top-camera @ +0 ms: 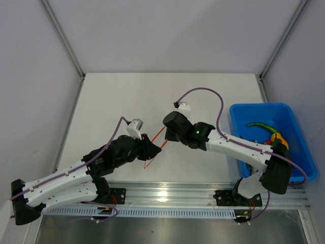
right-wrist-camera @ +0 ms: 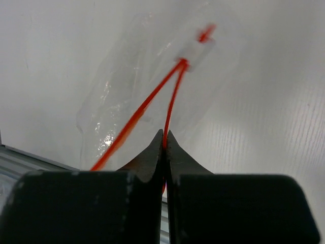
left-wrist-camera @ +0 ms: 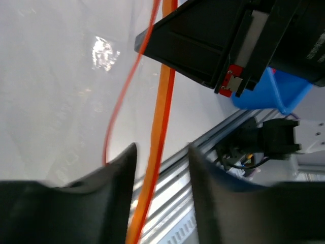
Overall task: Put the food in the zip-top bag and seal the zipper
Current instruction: Open the zipper of the food storage bag at the center of the board.
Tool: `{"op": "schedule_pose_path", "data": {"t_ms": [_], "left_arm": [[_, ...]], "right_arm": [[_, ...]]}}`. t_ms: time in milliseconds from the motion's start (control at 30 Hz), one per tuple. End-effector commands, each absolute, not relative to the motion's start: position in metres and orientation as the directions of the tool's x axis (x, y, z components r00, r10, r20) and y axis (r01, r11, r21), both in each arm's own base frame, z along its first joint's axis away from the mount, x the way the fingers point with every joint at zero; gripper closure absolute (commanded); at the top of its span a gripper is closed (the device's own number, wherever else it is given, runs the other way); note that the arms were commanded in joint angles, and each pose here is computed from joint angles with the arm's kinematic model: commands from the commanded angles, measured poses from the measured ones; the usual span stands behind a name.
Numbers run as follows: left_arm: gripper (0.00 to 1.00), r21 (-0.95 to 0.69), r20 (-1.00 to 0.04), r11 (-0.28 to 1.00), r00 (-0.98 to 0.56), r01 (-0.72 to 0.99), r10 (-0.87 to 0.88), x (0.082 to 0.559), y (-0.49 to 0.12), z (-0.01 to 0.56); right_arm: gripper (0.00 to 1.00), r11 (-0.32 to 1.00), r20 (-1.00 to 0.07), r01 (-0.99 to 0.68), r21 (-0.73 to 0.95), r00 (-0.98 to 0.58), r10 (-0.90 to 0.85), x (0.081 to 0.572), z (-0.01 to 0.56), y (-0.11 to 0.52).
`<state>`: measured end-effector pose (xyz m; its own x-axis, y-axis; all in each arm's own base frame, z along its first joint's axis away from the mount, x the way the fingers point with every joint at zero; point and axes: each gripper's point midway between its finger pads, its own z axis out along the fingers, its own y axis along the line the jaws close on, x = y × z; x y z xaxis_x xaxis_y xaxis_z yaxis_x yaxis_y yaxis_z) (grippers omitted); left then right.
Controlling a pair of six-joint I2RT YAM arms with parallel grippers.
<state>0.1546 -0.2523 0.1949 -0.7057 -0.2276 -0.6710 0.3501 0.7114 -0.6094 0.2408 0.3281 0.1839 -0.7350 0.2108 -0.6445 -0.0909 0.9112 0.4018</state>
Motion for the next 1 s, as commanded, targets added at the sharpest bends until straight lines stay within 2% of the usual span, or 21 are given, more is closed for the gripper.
{"op": "schedule_pose_path", "data": {"t_ms": [0,100,300,967], "left_arm": [[0.46,-0.608,-0.714,0.673,-0.660,0.420,-0.233,0.150,-0.249,0.213],[0.32,-0.579,-0.754,0.684,-0.611,0.443,-0.242,0.150,-0.233,0.227],[0.27,-0.532,-0.804,0.722,-0.530,0.443,-0.268,0.156,-0.210,0.242],[0.36,-0.519,-0.796,0.687,-0.580,0.508,-0.173,0.146,-0.248,0.233]], "right_arm": [[1.00,0.890,-0.687,-0.167,0.423,-0.700,0.195,0.239,0.203,0.334],[1.00,0.884,-0.698,-0.209,0.418,-0.697,0.165,0.226,0.208,0.330],[1.00,0.841,-0.709,-0.305,0.447,-0.694,0.125,0.205,0.213,0.331],[1.00,0.799,-0.687,-0.331,0.502,-0.713,0.137,0.193,0.221,0.335]]}}
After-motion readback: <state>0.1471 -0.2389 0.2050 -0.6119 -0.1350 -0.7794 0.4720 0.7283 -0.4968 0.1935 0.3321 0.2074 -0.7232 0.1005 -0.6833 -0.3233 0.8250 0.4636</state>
